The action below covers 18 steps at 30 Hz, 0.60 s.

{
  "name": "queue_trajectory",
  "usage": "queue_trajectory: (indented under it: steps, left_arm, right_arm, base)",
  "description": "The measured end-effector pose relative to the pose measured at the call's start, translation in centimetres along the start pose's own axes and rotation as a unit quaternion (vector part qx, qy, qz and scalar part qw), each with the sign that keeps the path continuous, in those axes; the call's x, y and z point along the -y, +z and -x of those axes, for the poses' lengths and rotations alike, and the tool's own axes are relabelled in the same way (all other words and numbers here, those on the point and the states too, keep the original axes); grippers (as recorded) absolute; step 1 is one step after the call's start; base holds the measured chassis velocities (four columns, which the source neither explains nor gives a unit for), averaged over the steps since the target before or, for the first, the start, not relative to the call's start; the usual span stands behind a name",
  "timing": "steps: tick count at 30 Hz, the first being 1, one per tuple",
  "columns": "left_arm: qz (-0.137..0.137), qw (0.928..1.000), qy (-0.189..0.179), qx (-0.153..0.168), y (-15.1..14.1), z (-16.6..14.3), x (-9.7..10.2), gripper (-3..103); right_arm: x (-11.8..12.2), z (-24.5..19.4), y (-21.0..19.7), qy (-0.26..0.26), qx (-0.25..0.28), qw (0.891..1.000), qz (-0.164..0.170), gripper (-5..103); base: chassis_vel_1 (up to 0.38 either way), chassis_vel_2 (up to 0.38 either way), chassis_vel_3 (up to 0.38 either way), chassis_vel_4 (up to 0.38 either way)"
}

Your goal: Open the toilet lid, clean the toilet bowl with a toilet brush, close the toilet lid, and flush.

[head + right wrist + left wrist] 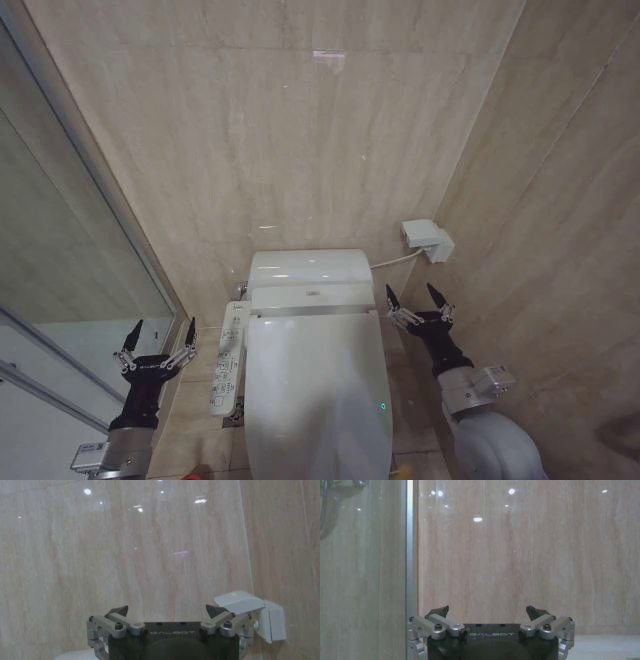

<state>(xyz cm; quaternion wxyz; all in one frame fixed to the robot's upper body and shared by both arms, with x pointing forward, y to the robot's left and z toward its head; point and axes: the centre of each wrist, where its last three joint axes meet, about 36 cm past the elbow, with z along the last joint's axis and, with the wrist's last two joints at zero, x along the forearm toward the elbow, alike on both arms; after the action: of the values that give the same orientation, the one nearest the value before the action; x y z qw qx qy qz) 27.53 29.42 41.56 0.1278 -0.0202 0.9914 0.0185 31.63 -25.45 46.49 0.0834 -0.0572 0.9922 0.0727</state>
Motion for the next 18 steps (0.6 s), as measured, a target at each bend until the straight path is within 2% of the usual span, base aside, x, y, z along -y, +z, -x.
queue_trajectory:
  steps: [18]
  left_arm:
    - [-0.002,1.0000,0.001,0.002,0.00,0.09,0.01,100]
  right_arm:
    - [0.00,0.00,0.00,0.000,0.000,1.000,0.000,100]
  base:
    - [0.000,0.000,0.000,0.000]
